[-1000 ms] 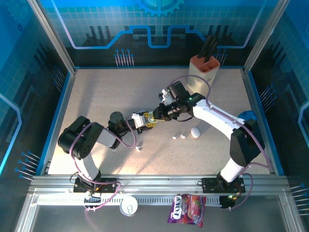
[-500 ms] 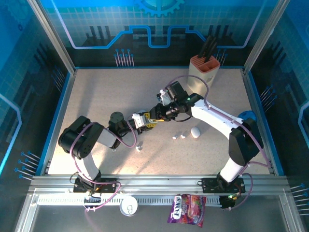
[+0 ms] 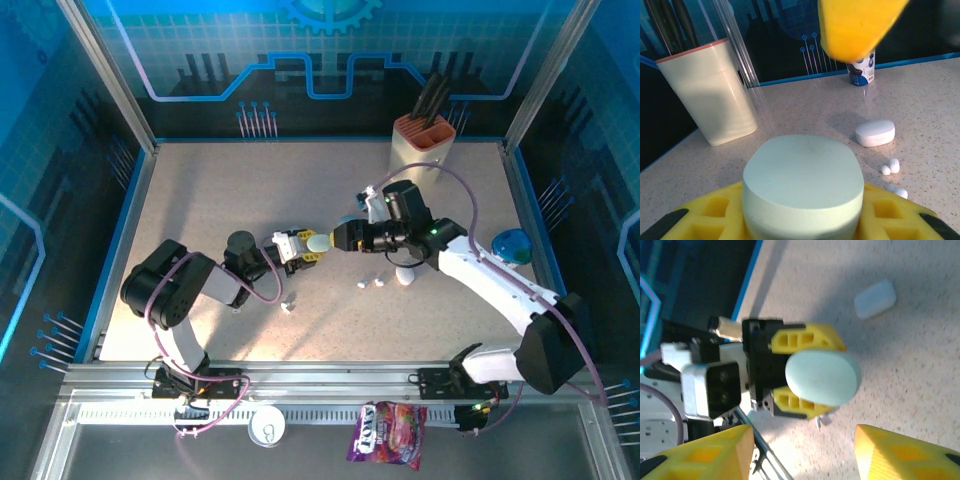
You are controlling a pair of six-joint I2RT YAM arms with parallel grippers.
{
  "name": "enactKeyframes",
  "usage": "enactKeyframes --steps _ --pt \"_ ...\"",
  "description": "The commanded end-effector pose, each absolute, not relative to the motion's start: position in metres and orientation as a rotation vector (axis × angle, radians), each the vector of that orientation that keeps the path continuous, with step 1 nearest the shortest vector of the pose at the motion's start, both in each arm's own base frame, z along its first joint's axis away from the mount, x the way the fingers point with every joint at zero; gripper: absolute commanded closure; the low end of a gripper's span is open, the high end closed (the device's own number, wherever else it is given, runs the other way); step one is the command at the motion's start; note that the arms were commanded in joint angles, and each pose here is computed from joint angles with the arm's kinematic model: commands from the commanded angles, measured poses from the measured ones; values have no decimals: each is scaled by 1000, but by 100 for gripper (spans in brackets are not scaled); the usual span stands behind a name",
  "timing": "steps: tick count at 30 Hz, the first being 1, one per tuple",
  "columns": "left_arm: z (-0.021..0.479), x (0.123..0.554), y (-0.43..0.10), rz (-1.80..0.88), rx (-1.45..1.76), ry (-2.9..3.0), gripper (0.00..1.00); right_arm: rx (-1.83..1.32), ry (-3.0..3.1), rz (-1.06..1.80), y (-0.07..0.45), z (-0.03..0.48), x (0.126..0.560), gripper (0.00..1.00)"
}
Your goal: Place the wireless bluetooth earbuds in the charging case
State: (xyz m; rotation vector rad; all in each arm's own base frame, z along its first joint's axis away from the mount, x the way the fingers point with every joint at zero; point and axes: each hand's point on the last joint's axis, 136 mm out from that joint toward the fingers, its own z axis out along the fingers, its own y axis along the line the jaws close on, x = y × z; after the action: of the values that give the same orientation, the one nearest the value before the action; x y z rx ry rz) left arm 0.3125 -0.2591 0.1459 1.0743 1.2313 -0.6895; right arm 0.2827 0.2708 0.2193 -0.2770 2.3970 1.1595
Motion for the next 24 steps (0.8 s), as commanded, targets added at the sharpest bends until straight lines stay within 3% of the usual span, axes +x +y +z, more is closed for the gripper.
enactKeyframes --steps 1,5,9,13,20,24 --pt "169 312 -260 -710 1055 1172 81 -270 2310 1140 270 238 300 44" --pt "180 314 -259 -760 989 1206 81 -283 2332 1132 276 233 310 41" --pt "195 320 -255 -826 881 1259 81 -231 2343 1227 286 225 315 30" --pt "205 324 -255 -898 807 1293 82 -186 2334 1384 299 223 314 26" --pt "215 332 -255 -929 740 1308 82 -106 2378 1556 312 210 311 30" --pt "217 335 -256 -933 731 1307 81 -78 2358 1641 318 209 311 39"
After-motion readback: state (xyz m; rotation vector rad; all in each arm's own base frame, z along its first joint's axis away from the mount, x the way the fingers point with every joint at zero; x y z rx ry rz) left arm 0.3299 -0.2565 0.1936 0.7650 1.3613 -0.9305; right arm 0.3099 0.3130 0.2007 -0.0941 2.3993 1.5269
